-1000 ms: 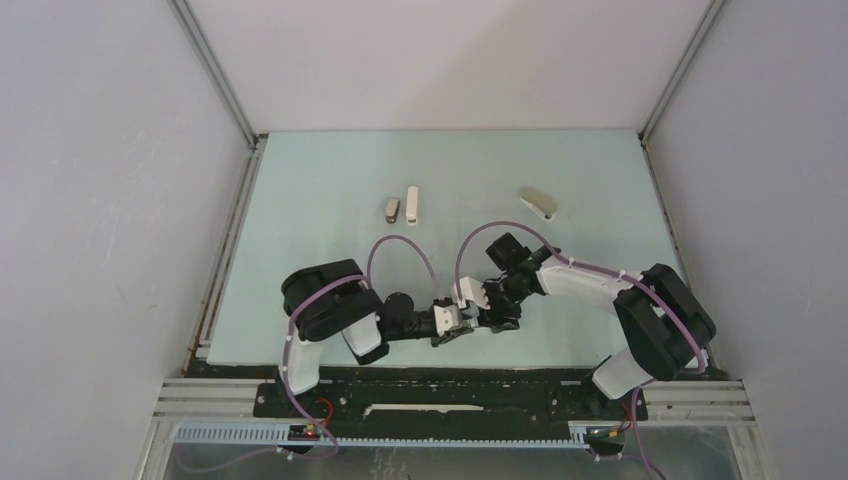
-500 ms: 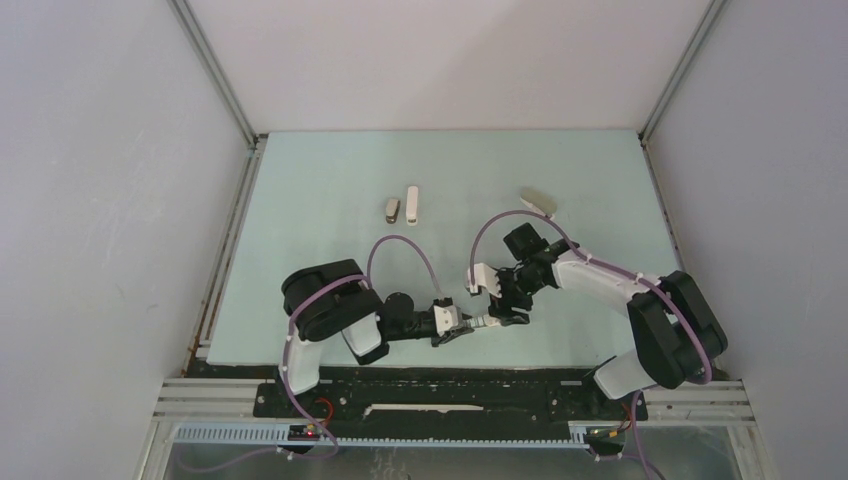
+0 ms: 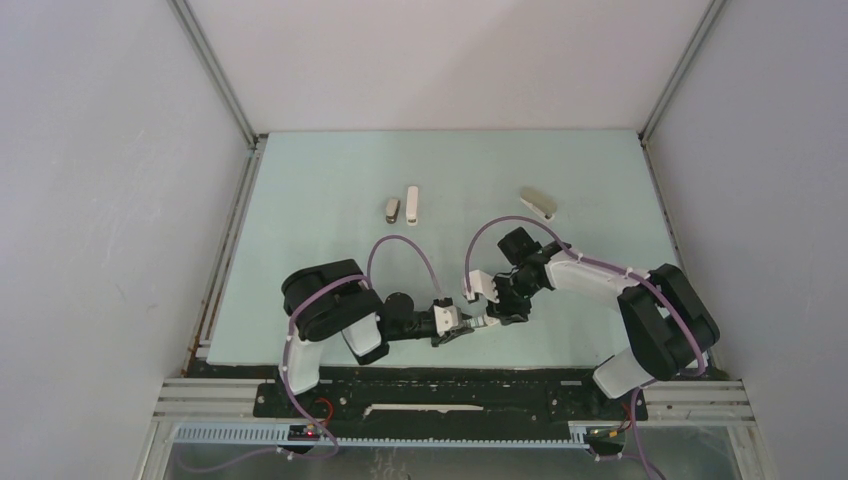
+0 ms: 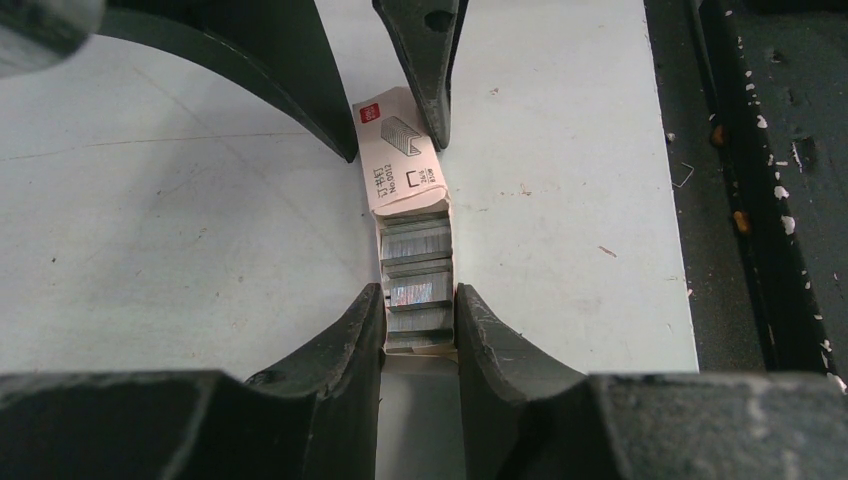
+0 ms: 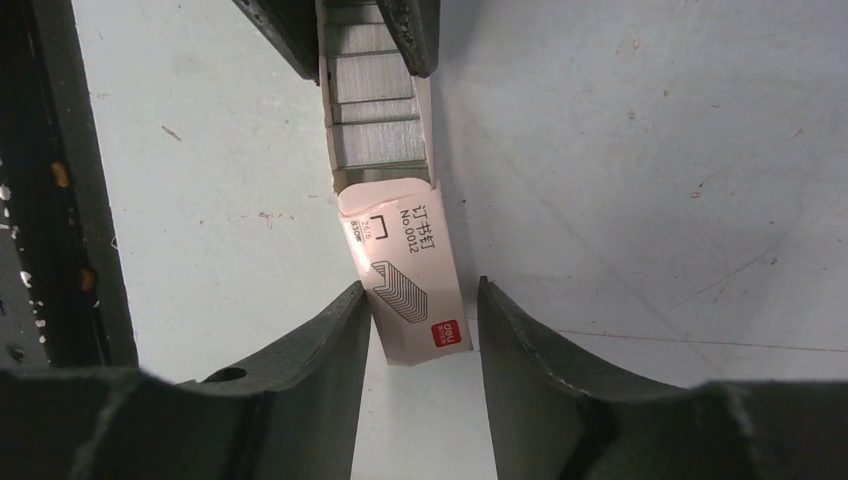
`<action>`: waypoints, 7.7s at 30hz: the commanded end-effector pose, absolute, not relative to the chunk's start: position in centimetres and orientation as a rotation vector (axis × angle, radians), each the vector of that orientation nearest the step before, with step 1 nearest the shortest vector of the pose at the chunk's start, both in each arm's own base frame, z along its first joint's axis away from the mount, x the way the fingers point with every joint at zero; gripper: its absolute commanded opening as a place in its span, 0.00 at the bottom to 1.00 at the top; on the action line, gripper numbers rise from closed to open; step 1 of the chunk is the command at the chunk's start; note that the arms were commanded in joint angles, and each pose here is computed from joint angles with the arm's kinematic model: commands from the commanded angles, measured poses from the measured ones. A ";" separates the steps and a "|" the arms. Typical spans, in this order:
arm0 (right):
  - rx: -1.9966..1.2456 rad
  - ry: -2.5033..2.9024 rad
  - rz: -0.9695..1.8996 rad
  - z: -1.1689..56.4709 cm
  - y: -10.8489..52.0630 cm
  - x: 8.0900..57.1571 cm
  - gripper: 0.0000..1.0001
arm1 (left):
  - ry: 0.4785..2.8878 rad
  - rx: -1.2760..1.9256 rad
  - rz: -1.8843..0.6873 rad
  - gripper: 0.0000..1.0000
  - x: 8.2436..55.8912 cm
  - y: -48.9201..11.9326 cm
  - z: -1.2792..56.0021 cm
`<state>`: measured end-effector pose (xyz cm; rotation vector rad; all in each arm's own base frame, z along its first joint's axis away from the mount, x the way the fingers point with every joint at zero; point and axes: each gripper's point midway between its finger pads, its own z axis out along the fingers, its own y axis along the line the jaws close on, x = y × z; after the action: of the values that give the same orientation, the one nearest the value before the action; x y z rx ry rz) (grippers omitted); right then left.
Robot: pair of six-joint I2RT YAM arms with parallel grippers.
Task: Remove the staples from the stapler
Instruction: Close the staple box at the center of the board.
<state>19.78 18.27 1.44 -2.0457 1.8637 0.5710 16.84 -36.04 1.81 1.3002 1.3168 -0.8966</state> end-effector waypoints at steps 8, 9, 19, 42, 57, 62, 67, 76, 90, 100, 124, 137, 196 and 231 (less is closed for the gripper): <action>-2.087 1.797 0.571 1.1 18.5 19.3 0.47 | 1.294 1.332 -0.909 0.23 16.6 -36.7 1.7; -2.091 1.789 0.585 1.1 18.6 19.1 0.47 | 1.294 1.332 -0.915 0.23 16.6 -36.8 1.7; -2.137 1.748 0.595 1.0 19.1 18.4 0.47 | 1.289 1.322 -0.911 0.23 16.8 -36.9 1.8; -2.172 1.662 0.608 1.3 18.6 17.9 0.43 | 1.263 1.371 -0.960 0.23 15.4 -36.3 1.5; -2.161 1.669 0.602 1.5 18.2 18.1 0.44 | 1.289 1.368 -0.917 0.23 15.6 -34.8 1.2; -2.179 1.635 0.608 1.5 18.2 17.9 0.44 | 1.280 1.378 -0.949 0.23 15.2 -35.1 1.3; -2.214 1.587 0.614 1.4 18.4 17.3 0.45 | 1.251 1.391 -0.975 0.23 14.9 -35.5 1.7; -2.234 1.572 0.599 1.3 18.7 17.2 0.45 | 1.220 1.421 -1.027 0.23 14.2 -36.7 1.9; -2.311 1.501 0.628 1.3 18.9 15.8 0.46 | 1.254 1.388 -0.907 0.23 16.2 -36.1 1.3; -2.330 1.478 0.637 1.3 19.2 15.4 0.46 | 1.257 1.350 -0.846 0.22 17.5 -36.1 1.9; -2.301 1.590 0.633 0.9 19.7 15.8 0.45 | 1.366 1.177 -0.730 0.18 18.4 -36.5 1.9; -2.264 1.678 0.616 0.6 19.8 16.5 0.44 | 1.441 1.124 -0.714 0.18 17.2 -36.8 0.9; -1.900 2.022 0.509 2.9 14.8 20.7 0.23 | 1.761 0.620 -1.063 0.27 13.6 -32.9 5.1; -1.897 2.101 0.398 1.3 14.8 22.0 0.25 | 2.065 0.707 -0.825 0.23 15.3 -33.5 -0.2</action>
<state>20.25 15.41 1.25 -1.9554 2.0766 0.4577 15.31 -35.66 1.66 0.7039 1.9826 -0.9110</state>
